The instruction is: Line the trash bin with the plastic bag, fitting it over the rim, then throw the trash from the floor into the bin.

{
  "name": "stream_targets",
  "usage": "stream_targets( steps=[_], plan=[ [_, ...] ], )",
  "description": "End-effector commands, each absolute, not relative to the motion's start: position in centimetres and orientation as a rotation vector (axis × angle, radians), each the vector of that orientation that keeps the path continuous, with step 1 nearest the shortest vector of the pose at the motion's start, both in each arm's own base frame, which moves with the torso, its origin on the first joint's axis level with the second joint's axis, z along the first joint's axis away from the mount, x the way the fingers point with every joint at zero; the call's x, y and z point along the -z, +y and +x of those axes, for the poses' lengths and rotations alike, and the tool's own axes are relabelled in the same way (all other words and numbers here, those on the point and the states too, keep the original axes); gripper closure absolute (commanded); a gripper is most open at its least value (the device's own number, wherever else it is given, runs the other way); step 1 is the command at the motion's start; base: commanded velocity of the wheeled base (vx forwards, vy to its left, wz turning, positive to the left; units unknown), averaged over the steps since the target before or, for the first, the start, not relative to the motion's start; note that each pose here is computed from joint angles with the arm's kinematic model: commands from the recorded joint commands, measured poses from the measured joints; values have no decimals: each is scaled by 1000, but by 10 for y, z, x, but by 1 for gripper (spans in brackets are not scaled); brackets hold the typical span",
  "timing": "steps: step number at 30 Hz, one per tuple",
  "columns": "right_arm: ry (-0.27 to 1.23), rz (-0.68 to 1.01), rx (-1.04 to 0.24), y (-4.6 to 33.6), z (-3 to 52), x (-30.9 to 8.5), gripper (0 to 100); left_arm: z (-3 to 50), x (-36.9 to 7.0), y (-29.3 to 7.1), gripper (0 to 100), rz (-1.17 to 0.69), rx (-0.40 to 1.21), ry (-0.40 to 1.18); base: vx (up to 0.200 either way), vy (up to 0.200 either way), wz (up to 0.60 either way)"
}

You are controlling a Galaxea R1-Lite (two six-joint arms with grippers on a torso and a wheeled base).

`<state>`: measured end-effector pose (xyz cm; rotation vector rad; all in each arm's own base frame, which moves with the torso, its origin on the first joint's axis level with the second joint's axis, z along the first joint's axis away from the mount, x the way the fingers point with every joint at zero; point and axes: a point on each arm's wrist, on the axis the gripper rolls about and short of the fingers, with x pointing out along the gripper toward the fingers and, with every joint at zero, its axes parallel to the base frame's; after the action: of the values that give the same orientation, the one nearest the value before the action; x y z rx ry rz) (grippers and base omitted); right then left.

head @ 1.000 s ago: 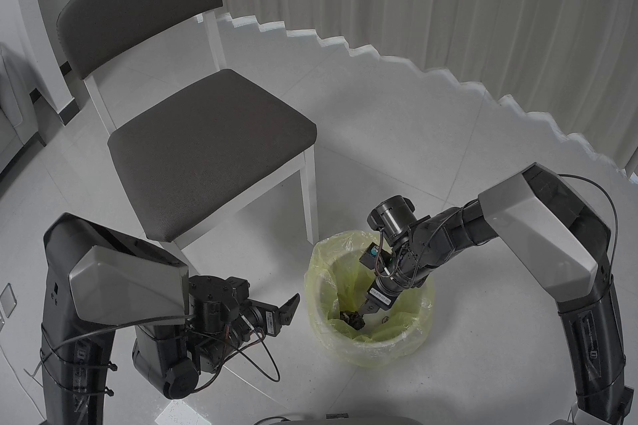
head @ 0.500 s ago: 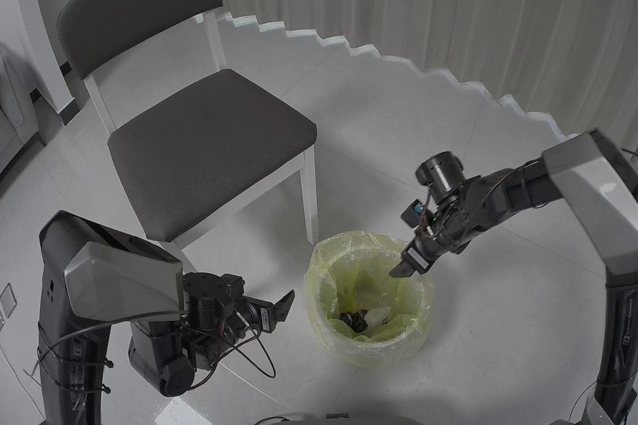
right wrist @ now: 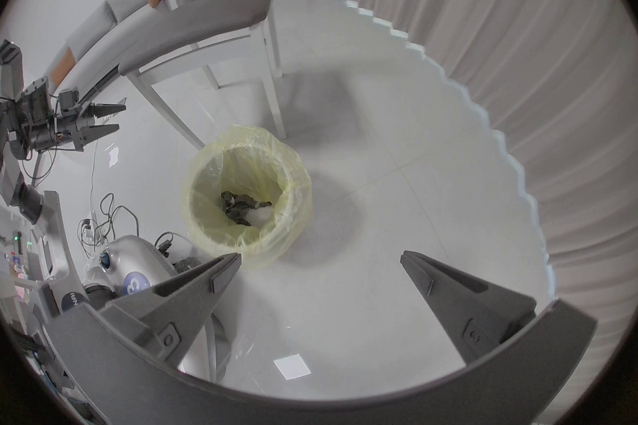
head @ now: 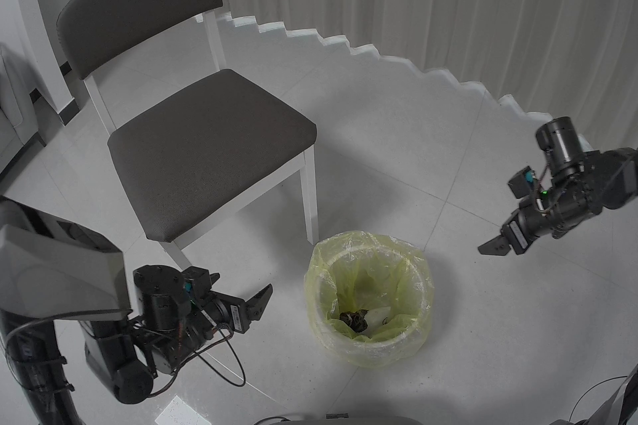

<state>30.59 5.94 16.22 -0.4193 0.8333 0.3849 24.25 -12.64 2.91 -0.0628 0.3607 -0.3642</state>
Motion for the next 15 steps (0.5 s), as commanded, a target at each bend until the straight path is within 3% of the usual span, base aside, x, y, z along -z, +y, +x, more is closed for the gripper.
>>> stream_targets(
  steps=[1,7,15],
  plan=[
    [723,-382,-287,24,222,-196,0,199,-81,-111,0,-99,409,222,0,0,0],
    [579,-332,-176,4,145,-207,0,169,-103,-91,0,-121,403,149,0,0,0],
    [403,-283,-125,2,81,-213,0,150,-127,-84,0,-150,395,49,0,0,0]
  ],
)
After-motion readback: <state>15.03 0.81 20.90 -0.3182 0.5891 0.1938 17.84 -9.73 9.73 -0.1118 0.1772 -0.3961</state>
